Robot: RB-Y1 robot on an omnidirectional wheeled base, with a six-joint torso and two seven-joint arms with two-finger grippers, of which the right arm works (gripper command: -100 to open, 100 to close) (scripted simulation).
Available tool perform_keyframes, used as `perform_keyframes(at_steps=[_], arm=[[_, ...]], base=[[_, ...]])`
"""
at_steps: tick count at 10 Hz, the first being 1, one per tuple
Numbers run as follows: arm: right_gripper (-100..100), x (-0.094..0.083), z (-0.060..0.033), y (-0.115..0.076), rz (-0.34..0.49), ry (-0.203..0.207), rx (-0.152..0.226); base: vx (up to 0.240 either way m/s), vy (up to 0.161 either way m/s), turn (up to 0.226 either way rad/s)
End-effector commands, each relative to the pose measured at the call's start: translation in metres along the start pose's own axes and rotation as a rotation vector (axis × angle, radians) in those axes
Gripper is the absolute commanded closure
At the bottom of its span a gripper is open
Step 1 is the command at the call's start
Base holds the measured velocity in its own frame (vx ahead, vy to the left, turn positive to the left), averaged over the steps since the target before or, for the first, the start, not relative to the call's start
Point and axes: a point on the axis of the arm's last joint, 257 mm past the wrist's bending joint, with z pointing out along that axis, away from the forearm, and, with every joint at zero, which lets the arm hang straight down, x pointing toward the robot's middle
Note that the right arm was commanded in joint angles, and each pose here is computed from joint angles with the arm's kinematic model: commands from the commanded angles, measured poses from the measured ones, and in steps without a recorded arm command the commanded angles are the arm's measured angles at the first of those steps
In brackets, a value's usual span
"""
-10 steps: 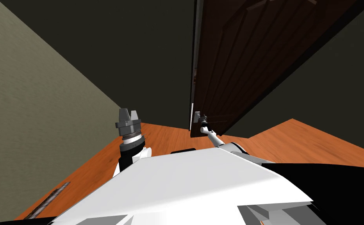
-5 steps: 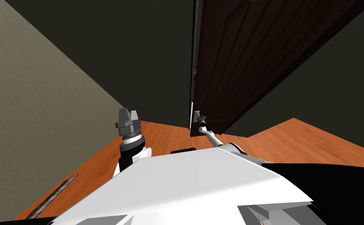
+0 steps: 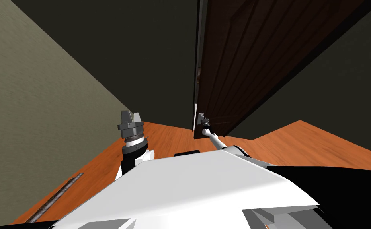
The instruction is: Pull the door open
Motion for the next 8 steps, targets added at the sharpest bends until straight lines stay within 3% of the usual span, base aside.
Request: perform_keyframes(at_steps=[1,4,5,7,8], arm=[[-100,0.016,0.0012,-0.027,0.097,0.016,0.027],[-100,0.016,0.0012,-0.027,0.097,0.016,0.027],[-100,0.017,0.0005,-0.033,0.167,0.01,0.029],[-100,0.017,0.0005,-0.033,0.167,0.01,0.029],[-100,0.019,-0.0002,-0.038,0.222,0.006,0.03]], base=[[-0.09,-0.045,0.032],[-0.048,-0.017,0.011],[-0.051,-0.027,0.041],[-0.047,-0.03,0.025],[-0.056,-0.024,0.005]])
